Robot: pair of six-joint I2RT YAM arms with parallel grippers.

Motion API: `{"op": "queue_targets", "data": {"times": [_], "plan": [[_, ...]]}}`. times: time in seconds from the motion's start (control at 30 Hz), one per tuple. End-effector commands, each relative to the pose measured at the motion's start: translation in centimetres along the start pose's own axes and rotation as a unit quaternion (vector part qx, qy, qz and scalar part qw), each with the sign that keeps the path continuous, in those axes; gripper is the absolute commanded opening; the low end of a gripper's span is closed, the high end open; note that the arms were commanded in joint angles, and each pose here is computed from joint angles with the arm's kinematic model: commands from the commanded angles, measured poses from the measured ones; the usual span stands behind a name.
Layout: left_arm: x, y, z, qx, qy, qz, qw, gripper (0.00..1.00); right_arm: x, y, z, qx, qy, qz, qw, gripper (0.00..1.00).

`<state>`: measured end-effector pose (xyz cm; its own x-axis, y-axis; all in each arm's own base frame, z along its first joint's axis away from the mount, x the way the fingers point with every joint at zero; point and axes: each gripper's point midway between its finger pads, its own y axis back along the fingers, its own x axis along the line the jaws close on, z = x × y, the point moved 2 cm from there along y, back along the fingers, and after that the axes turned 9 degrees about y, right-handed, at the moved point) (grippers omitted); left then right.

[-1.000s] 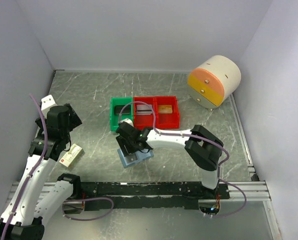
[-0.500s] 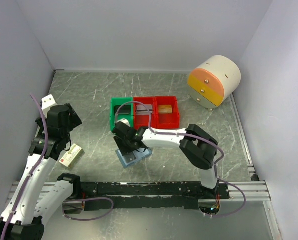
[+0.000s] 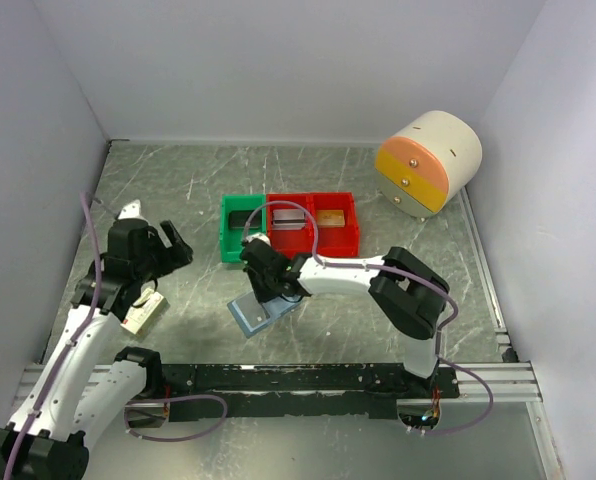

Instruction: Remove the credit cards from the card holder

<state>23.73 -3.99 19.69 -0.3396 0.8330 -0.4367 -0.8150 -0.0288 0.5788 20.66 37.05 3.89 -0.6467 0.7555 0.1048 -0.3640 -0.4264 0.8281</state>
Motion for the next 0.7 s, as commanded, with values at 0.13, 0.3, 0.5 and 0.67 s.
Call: {"op": "queue_targets", "data": {"times": [0.13, 0.3, 0.5, 0.67], "plan": [[-4.6, 0.8, -8.8, 0.174, 0.045, -0.194, 0.964, 0.85, -0.7, 0.1, -0.5, -0.019, -0.036, 0.075, 0.996, 0.0], [-5.0, 0.9, -13.6, 0.233, 0.004, -0.183, 0.955, 0.79, -1.7, 0.6, -0.8, -0.036, -0.074, 0.1, 0.992, 0.0], [-6.0, 0.3, -17.7, 0.26, -0.029, -0.164, 0.951, 0.66, -2.6, 0.2, -2.0, -0.025, -0.091, 0.099, 0.991, 0.0], [-6.4, -0.6, -19.7, 0.273, -0.019, -0.154, 0.949, 0.6, -3.2, -0.5, -3.0, -0.005, -0.1, 0.089, 0.991, 0.0]]}}
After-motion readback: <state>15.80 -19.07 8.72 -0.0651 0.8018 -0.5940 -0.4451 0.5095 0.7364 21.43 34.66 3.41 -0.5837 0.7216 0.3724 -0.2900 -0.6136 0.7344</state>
